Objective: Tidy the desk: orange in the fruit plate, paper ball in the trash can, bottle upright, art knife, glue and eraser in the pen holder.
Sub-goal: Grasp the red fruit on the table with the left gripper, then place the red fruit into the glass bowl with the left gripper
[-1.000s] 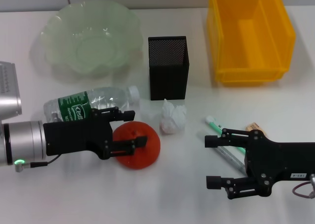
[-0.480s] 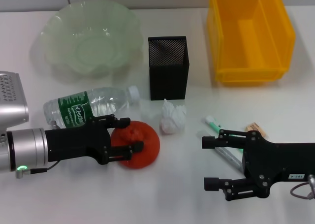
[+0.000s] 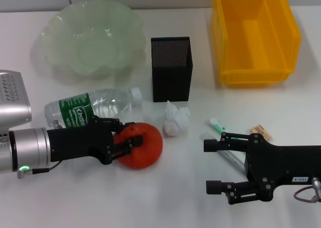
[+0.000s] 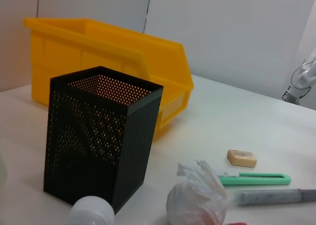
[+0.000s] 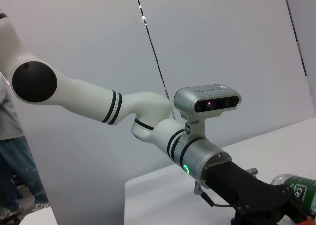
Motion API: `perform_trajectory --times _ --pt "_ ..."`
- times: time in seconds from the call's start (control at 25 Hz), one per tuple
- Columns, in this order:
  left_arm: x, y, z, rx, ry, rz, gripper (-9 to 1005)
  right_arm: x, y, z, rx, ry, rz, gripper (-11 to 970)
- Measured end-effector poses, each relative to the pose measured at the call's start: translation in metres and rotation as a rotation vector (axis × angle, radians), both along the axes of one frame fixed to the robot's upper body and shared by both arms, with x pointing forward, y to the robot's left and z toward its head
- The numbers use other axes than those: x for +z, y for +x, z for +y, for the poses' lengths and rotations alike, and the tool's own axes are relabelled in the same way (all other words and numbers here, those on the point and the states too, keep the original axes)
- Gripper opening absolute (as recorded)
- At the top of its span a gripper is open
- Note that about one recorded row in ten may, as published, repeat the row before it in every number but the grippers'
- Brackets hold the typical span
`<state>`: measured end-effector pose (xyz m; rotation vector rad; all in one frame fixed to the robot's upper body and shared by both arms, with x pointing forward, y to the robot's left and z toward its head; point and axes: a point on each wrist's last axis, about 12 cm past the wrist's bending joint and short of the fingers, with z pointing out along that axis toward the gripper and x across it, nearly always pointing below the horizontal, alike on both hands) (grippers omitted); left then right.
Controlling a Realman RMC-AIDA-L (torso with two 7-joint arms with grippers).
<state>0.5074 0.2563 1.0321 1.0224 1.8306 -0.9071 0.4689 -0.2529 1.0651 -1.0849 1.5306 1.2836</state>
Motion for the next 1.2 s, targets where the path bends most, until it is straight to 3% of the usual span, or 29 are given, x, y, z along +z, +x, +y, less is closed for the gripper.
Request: perform_trajectory --times 0.2,0.24,0.64,0.84,0.92,1.2 --pt "0.009 -0.003 0.001 -0.037 -0.062 -0.001 454 0.000 0.000 0.000 0.000 0.000 0.000 831" --pt "0.016 -0.005 0.002 -0.053 -0.111 -0.009 269 0.000 0.000 0.000 -0.001 0.000 0.001 831" --pt "0.049 0.003 0.013 -0.003 -0.306 -0.153 176 -0.004 -0.003 0.003 -0.003 0.011 0.018 832" --pt "0.062 0.021 0.011 0.026 -0.307 -0.266 136 -0.007 -0.005 0.004 -0.002 0.016 0.016 832" --pt "0.071 0.036 0.010 0.059 -0.287 -0.318 121 -0.007 -0.004 0.005 -0.001 0.017 0.016 832" --pt "0.091 0.076 0.020 0.360 -0.330 -0.410 76 -0.008 -0.005 0.008 0.009 0.029 0.012 832"
